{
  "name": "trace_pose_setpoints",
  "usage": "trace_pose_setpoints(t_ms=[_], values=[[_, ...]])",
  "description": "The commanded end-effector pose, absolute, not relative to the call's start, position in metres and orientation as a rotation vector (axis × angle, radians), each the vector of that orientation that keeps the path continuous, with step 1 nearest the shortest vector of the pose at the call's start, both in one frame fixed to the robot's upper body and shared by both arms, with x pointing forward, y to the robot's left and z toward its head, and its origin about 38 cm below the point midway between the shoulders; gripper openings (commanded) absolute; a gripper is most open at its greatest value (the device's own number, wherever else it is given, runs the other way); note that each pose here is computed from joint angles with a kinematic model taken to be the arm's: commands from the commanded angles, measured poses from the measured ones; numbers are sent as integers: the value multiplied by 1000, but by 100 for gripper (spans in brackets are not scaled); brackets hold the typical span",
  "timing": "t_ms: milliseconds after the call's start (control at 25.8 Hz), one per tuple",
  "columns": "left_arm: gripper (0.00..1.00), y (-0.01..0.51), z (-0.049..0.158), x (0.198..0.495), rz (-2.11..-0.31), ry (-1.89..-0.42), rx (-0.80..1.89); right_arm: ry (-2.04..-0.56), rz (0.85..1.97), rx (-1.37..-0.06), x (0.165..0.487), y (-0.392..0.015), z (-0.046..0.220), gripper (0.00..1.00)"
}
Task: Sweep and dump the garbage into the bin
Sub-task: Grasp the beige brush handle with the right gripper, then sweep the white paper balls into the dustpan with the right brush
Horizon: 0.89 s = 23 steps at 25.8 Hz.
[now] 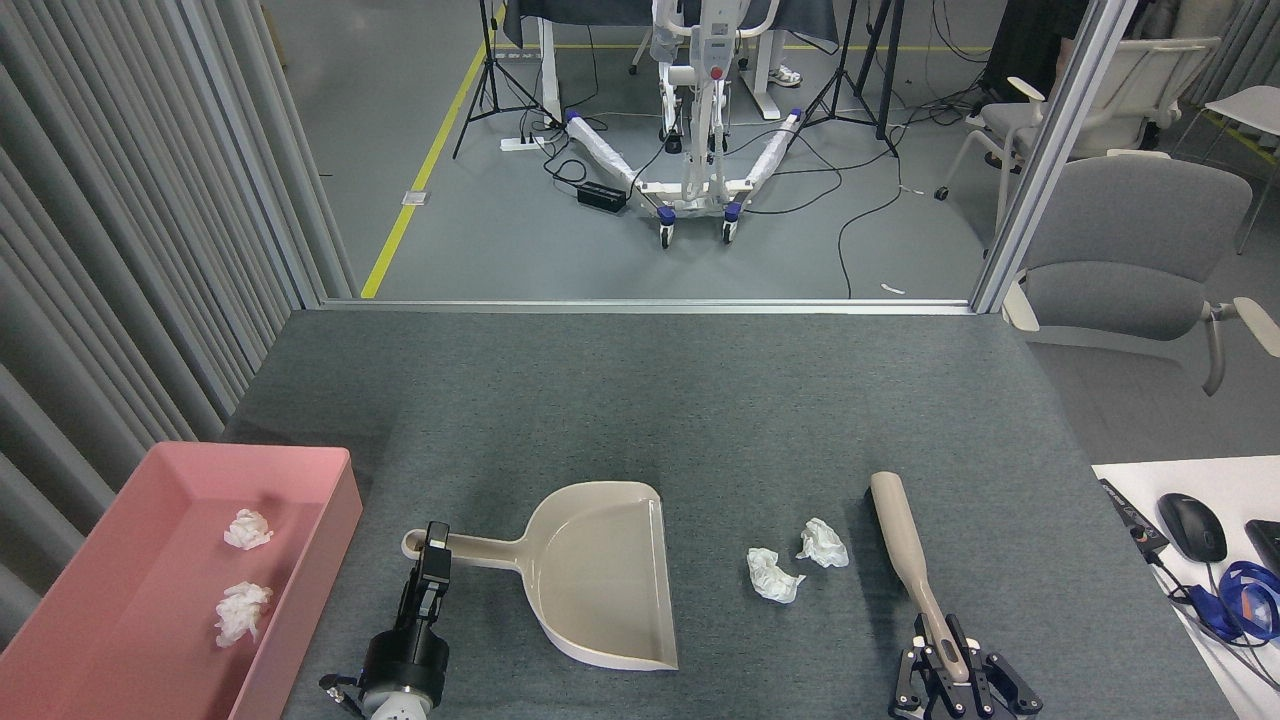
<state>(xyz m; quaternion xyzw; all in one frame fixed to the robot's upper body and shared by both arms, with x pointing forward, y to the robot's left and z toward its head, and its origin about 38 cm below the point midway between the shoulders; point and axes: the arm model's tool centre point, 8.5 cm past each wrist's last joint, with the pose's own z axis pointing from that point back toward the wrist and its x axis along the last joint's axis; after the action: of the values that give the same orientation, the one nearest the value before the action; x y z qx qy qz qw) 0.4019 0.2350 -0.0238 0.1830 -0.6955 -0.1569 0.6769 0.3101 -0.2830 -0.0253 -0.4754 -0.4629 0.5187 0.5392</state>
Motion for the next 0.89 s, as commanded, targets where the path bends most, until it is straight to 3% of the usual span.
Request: trace_pose_setpoints(t_ms=[0, 503, 852], values=[[0, 236, -25, 402, -355, -1556, 412, -1109, 1245, -1130, 308, -285, -25, 8], [0, 235, -25, 401, -357, -1559, 409, -1123, 1289, -1069, 279, -274, -31, 4], [0, 236, -27, 400, -361, -1551, 411, -1197, 1336, -990, 277, -226, -36, 4]])
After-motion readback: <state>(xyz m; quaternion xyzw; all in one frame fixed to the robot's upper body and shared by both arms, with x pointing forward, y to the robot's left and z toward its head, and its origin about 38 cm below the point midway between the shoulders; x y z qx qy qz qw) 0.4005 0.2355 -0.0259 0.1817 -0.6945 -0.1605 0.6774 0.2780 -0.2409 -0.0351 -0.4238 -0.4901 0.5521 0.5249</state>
